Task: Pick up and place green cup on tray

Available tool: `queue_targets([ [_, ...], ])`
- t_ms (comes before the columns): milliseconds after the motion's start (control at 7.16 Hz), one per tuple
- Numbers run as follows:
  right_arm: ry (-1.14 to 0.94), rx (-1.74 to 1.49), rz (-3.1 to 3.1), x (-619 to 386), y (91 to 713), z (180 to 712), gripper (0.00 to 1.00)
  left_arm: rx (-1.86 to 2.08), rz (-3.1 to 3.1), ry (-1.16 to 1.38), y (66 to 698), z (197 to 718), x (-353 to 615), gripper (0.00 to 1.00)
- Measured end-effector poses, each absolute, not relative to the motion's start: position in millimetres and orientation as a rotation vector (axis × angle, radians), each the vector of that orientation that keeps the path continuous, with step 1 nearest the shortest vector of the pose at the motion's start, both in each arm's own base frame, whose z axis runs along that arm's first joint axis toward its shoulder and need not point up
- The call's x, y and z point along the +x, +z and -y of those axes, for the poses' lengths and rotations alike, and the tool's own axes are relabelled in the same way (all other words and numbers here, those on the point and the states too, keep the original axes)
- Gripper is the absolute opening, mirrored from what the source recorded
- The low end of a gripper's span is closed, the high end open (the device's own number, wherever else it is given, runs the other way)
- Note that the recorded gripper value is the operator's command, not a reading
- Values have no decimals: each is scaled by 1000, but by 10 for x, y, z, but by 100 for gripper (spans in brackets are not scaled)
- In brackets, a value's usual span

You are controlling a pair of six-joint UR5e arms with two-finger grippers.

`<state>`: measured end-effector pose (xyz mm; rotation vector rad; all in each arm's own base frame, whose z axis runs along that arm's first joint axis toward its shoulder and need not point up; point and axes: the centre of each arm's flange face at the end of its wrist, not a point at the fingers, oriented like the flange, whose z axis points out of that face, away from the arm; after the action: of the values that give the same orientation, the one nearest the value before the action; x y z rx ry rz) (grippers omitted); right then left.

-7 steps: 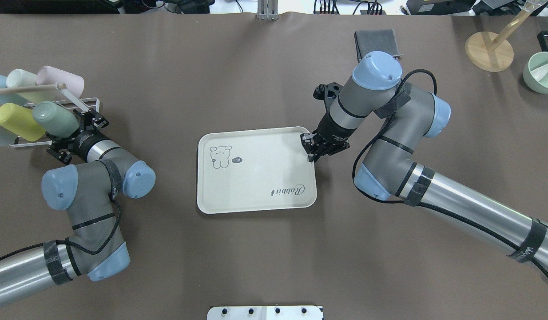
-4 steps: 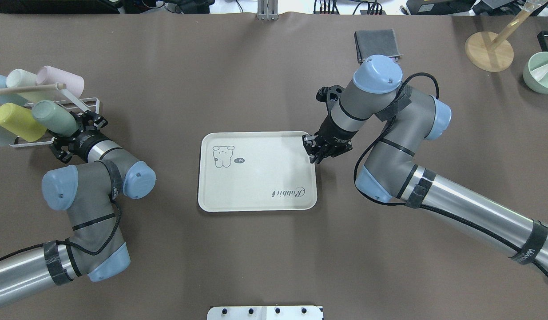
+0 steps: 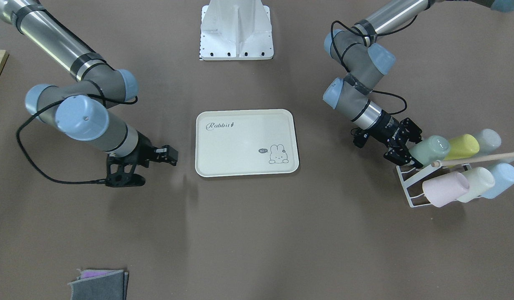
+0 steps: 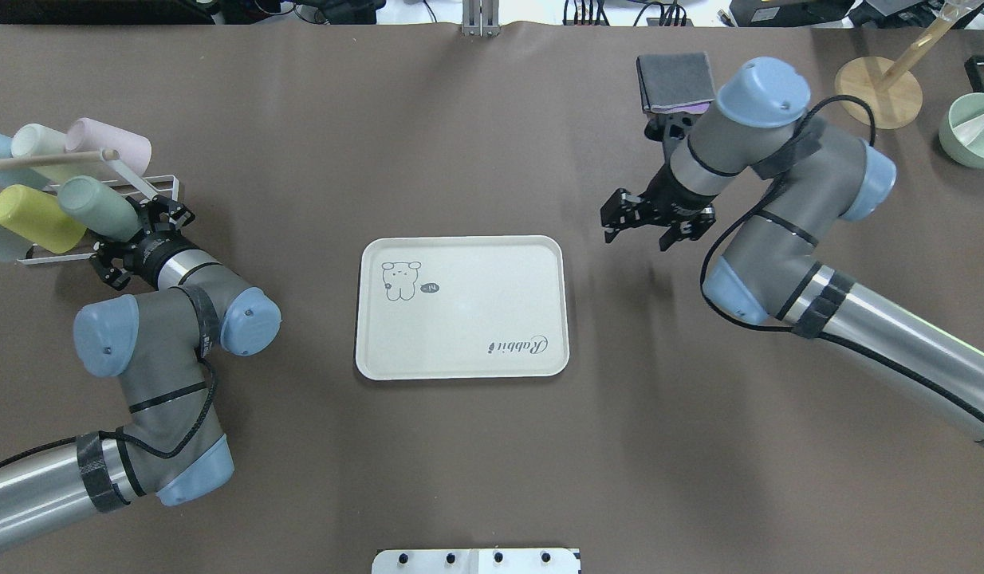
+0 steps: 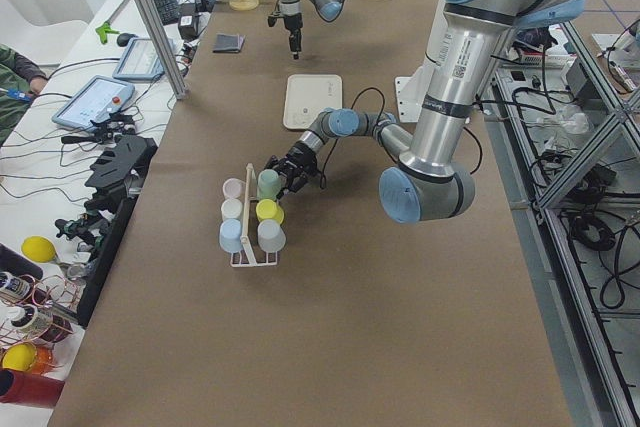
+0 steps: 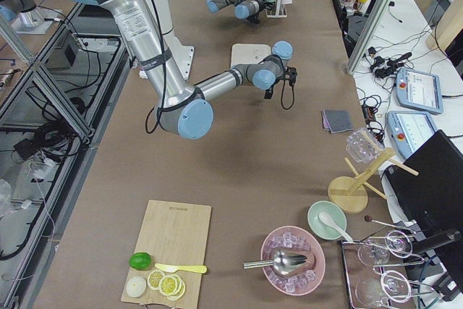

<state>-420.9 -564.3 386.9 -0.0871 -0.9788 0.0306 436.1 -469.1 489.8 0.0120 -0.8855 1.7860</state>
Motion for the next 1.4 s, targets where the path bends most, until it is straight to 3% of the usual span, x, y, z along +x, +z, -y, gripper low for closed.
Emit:
queue_targets([
  [279, 27, -34, 924, -3280, 4612, 5752, 100, 30, 896, 1773, 4776, 4684, 4265, 63],
  [698, -6, -9, 822, -1720, 5790, 5439, 100, 24, 918, 1763, 4597, 4571, 4000, 63],
  [1397, -49, -56, 768, -133, 6998, 4785, 100, 100, 906, 1741, 3790, 4371, 3639, 63],
])
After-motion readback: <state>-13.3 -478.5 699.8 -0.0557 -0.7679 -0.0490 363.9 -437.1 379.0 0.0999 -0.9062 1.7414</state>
